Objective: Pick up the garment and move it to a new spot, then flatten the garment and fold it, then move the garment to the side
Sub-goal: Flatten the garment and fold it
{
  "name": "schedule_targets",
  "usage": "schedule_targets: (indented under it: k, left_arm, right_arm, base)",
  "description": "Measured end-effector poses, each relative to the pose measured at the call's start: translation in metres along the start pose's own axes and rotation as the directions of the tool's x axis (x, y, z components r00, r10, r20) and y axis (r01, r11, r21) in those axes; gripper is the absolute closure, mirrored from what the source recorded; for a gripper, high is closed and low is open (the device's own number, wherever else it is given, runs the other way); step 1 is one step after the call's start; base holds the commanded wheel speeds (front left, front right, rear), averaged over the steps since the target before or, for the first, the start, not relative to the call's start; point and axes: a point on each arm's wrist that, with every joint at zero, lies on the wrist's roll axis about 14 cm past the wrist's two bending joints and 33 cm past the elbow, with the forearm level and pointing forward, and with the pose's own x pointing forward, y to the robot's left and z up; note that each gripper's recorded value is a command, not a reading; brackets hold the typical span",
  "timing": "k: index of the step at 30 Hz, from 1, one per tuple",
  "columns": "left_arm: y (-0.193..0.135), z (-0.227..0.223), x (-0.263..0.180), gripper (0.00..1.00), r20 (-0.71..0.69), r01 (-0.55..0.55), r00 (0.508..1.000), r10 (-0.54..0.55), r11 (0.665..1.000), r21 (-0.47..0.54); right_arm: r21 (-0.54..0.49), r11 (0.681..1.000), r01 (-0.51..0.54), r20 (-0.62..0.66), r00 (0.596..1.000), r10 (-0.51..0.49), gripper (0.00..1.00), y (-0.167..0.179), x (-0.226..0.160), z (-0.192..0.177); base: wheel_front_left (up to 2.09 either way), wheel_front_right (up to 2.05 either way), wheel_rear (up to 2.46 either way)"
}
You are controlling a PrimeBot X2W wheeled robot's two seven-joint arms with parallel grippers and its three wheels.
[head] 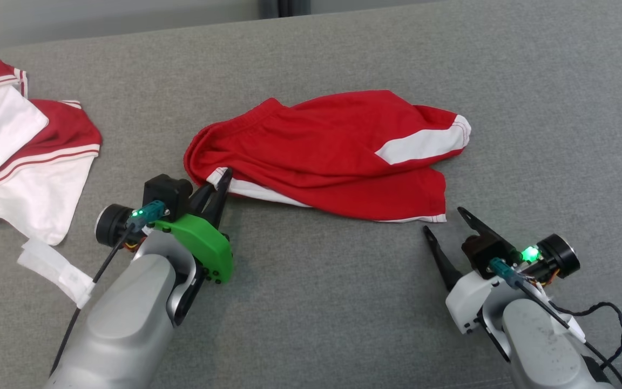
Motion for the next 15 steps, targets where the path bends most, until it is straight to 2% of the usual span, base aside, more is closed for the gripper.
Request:
schedule_targets:
  k: [7, 8, 9, 10, 11, 12, 13, 14, 15]
  left_arm:
    - [0.005, 0.003, 0.0, 1.0, 0.022, -0.002, 1.0, 0.002, 1.0, -0.004]
    - [0.005, 0.004, 0.001, 1.0, 0.025, -0.003, 1.0, 0.003, 1.0, -0.006]
    - [0.005, 0.005, 0.002, 1.0, 0.029, -0.001, 1.0, 0.002, 1.0, -0.009]
    - [0.005, 0.006, 0.002, 1.0, 0.033, 0.001, 0.999, -0.001, 1.0, -0.011]
    - [0.006, 0.007, 0.003, 1.0, 0.035, 0.002, 0.999, -0.002, 1.0, -0.011]
    - [0.006, 0.008, 0.003, 1.0, 0.037, 0.003, 0.999, -0.003, 1.0, -0.011]
    - [0.007, 0.01, 0.003, 1.0, 0.04, 0.001, 0.999, 0.0, 1.0, -0.01]
    - [0.008, 0.011, 0.003, 1.0, 0.045, -0.001, 0.999, 0.001, 1.0, -0.011]
    - [0.009, 0.013, 0.003, 1.0, 0.049, -0.001, 0.999, 0.002, 1.0, -0.015]
  right_arm:
    - [-0.043, 0.998, -0.048, -0.014, 0.999, 0.048, 0.0, 0.006, 0.019, -0.001]
    - [-0.049, 0.997, -0.057, -0.016, 0.998, 0.057, 0.15, 0.007, 0.02, -0.001]
    - [-0.053, 0.996, -0.067, -0.015, 0.998, 0.066, 0.47, 0.009, 0.022, 0.0]
    - [-0.054, 0.996, -0.073, -0.014, 0.997, 0.072, 0.58, 0.01, 0.023, 0.0]
    - [-0.054, 0.996, -0.077, -0.016, 0.997, 0.076, 0.58, 0.011, 0.024, 0.0]
    - [-0.052, 0.995, -0.082, -0.019, 0.997, 0.081, 0.77, 0.012, 0.024, -0.001]
    - [-0.049, 0.995, -0.086, -0.02, 0.996, 0.085, 0.87, 0.013, 0.025, -0.001]
    - [-0.046, 0.995, -0.087, -0.022, 0.996, 0.086, 0.87, 0.013, 0.025, -0.001]
    - [-0.044, 0.995, -0.086, -0.024, 0.996, 0.085, 1.0, 0.012, 0.025, -0.002]
  base:
    - [0.0, 0.0, 0.0]
    - [0.0, 0.0, 0.0]
    - [0.0, 0.0, 0.0]
    - [0.0, 0.0, 0.0]
    - [0.0, 0.0, 0.0]
    - [0.0, 0.0, 0.0]
    - [0.0, 0.0, 0.0]
    - [0.0, 0.0, 0.0]
    - [0.0, 0.0, 0.0]
